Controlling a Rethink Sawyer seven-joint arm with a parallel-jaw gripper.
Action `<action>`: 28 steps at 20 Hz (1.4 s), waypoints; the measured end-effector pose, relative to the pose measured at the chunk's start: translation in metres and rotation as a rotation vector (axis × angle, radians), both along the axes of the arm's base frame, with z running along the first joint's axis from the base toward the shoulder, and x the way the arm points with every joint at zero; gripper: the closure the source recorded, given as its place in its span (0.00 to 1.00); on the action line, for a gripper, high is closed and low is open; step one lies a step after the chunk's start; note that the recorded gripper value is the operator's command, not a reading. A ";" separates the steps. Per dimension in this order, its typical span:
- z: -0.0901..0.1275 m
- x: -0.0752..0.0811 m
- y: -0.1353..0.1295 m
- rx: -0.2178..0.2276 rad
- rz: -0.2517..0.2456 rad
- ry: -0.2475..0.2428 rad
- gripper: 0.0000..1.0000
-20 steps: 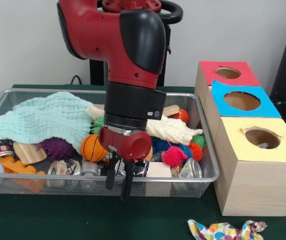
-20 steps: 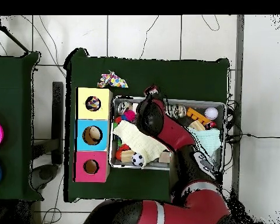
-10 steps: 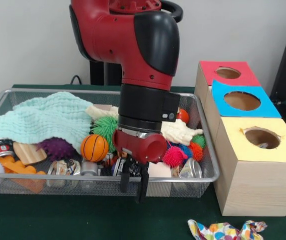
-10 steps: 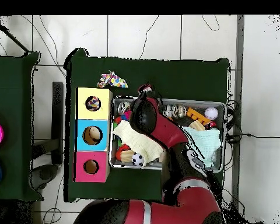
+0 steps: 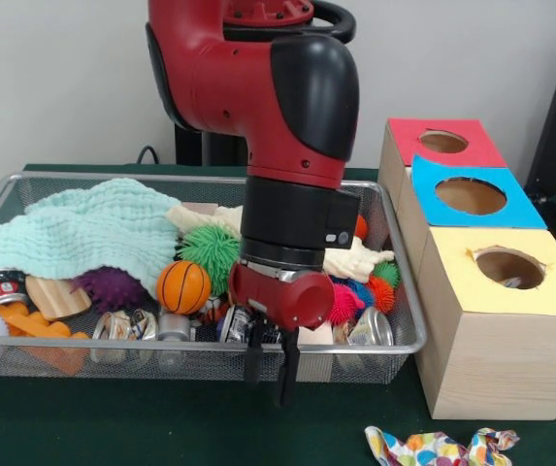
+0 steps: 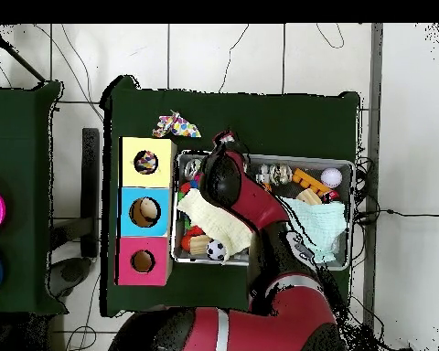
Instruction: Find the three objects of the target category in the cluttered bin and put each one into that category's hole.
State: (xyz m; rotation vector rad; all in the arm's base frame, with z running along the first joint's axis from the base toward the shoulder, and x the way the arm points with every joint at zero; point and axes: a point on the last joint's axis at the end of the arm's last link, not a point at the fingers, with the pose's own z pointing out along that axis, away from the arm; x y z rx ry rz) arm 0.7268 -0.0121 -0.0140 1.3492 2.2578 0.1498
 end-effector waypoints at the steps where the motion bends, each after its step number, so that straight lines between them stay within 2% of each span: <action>1: 0.000 0.000 0.000 0.000 0.000 0.000 0.00; 13: -0.010 0.009 0.019 0.000 -0.036 -0.012 0.00; 23: -0.014 0.010 0.039 0.006 -0.054 -0.005 0.00; 28: -0.014 0.011 0.042 0.011 -0.062 -0.005 0.00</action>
